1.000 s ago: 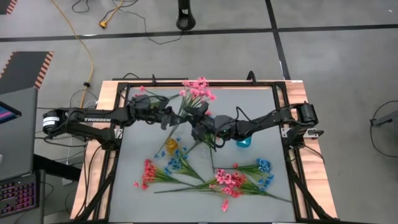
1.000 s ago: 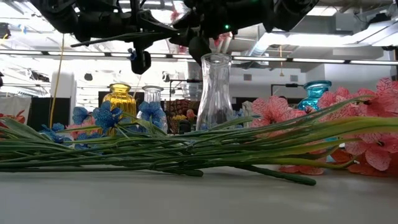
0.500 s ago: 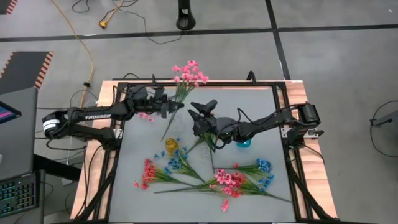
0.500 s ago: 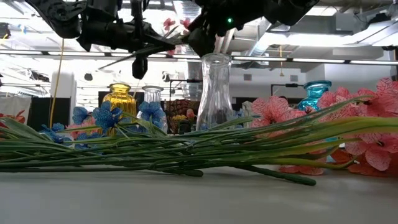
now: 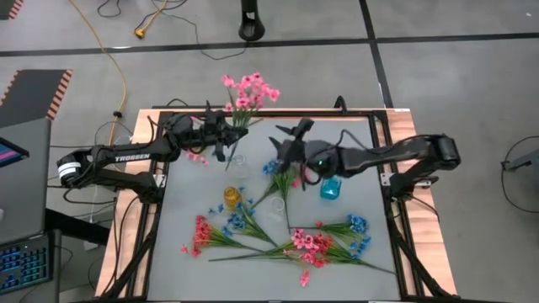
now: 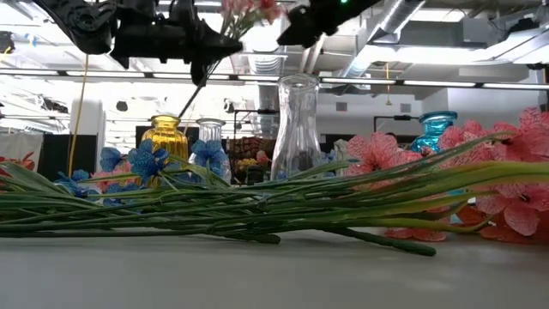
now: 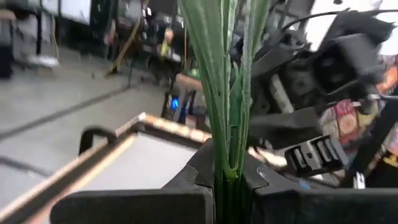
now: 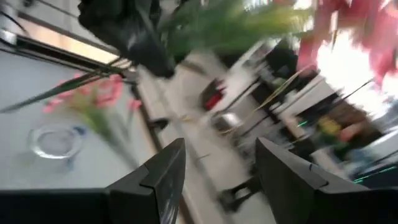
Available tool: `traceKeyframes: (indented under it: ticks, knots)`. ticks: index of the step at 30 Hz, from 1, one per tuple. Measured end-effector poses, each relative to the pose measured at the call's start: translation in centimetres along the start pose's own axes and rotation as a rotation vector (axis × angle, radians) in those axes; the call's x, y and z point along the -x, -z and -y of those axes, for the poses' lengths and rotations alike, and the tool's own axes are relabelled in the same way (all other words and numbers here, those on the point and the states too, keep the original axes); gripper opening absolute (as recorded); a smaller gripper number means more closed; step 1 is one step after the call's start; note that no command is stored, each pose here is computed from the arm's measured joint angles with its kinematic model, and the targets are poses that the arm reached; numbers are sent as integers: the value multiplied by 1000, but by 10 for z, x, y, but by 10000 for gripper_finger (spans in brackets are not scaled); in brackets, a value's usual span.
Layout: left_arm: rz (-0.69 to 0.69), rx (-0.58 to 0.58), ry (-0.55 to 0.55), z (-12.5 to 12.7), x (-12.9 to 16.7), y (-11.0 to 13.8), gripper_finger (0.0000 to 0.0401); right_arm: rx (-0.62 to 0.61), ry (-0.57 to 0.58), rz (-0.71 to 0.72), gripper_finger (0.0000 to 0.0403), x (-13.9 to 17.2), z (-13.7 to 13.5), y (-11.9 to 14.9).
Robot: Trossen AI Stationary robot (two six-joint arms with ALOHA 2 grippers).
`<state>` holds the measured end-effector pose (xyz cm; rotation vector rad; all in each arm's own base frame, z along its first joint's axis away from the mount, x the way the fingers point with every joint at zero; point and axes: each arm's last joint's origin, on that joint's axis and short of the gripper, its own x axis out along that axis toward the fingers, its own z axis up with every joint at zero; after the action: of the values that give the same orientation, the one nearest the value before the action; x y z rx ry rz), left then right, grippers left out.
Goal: Sort flowers into vase by color
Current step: Put the top right pink flowers into the top transparent vase
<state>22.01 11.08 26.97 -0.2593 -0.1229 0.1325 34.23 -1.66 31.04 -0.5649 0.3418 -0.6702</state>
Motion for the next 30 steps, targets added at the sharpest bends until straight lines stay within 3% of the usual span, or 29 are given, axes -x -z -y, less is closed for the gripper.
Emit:
traceKeyframes:
  ticks: [6, 11, 20, 30]
  knots:
    - [152, -89, 38, 6, 1, -15, 2, -167, -144, -105, 219, 3, 32, 17]
    - [188, -160, -51, 7, -1, -15, 2, -225, -148, -153, 219, -1, 45, 26]
    - [164, -262, -108, 18, -9, -5, 2, -205, -149, -202, 219, -16, 37, 37]
    - [55, -199, -112, 15, -20, 17, 2, -187, -178, -227, 219, -24, 26, 44]
